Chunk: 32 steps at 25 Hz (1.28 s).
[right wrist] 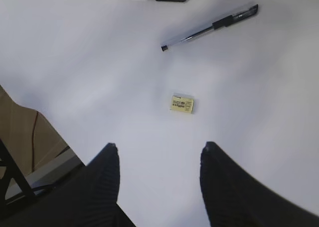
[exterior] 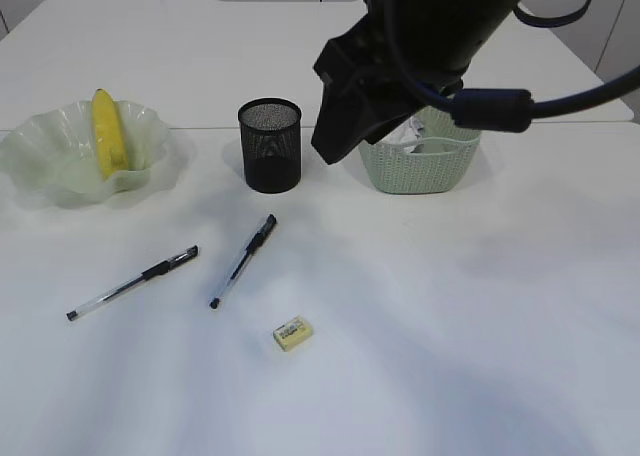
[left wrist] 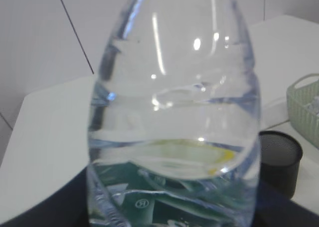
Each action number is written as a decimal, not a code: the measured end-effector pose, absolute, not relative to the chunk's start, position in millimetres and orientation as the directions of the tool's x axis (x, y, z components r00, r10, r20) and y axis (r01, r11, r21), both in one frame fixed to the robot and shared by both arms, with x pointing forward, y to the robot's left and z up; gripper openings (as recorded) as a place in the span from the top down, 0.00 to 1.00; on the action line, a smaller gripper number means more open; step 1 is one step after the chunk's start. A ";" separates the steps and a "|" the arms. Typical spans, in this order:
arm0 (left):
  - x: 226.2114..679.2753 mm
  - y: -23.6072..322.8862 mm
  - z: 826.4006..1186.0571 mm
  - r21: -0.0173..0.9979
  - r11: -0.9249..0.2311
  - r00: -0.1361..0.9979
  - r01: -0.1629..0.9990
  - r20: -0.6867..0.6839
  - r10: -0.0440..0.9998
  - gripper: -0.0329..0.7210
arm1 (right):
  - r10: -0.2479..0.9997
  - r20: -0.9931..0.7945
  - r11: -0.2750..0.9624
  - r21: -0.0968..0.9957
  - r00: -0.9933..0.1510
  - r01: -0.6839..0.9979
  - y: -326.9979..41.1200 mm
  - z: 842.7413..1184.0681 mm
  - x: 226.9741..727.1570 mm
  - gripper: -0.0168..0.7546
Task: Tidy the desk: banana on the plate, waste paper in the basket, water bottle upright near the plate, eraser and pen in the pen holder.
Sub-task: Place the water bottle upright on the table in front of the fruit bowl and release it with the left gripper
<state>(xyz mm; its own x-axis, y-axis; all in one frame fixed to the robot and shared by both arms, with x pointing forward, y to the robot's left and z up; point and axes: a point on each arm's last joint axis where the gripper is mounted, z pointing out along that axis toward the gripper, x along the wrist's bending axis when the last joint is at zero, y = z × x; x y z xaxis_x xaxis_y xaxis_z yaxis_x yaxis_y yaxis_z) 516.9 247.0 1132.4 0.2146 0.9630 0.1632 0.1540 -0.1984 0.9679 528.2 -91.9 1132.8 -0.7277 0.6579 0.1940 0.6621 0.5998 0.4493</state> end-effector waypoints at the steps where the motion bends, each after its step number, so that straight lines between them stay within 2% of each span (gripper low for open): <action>1: 516.2 251.6 1126.2 0.964 -0.199 0.202 0.174 0.163 0.966 0.44 | 0.665 0.184 0.600 0.446 -0.724 0.664 -92.8 1132.4 528.7 0.47; 8: 510.2 267.0 1099.4 0.955 -0.169 0.197 0.245 0.121 0.973 0.44 | 0.743 0.051 0.604 0.378 -0.668 0.701 -108.2 1116.6 537.0 0.47; 19: 509.6 269.2 1098.1 0.962 -0.097 0.193 0.255 0.048 0.980 0.44 | 0.861 0.068 0.466 0.292 -0.504 0.835 -158.3 1087.0 557.7 0.47; 24: 509.6 269.1 1098.2 0.963 -0.076 0.190 0.259 0.026 0.981 0.44 | 0.890 0.070 0.416 0.286 -0.452 0.863 -176.8 1085.0 554.0 0.47; 32: 509.6 269.4 1098.3 0.963 -0.063 0.187 0.260 0.014 0.982 0.44 | 0.912 0.069 0.357 0.353 -0.404 0.865 -193.9 1080.4 510.5 0.47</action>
<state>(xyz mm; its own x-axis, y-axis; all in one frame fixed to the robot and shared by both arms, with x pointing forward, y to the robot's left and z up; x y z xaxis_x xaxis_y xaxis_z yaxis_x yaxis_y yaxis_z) 509.6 269.4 1098.3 0.1870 0.9823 0.0142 0.2603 -0.0634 0.9635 510.5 -193.9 1080.4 -0.4043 0.9120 0.0692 0.8650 0.3567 0.3528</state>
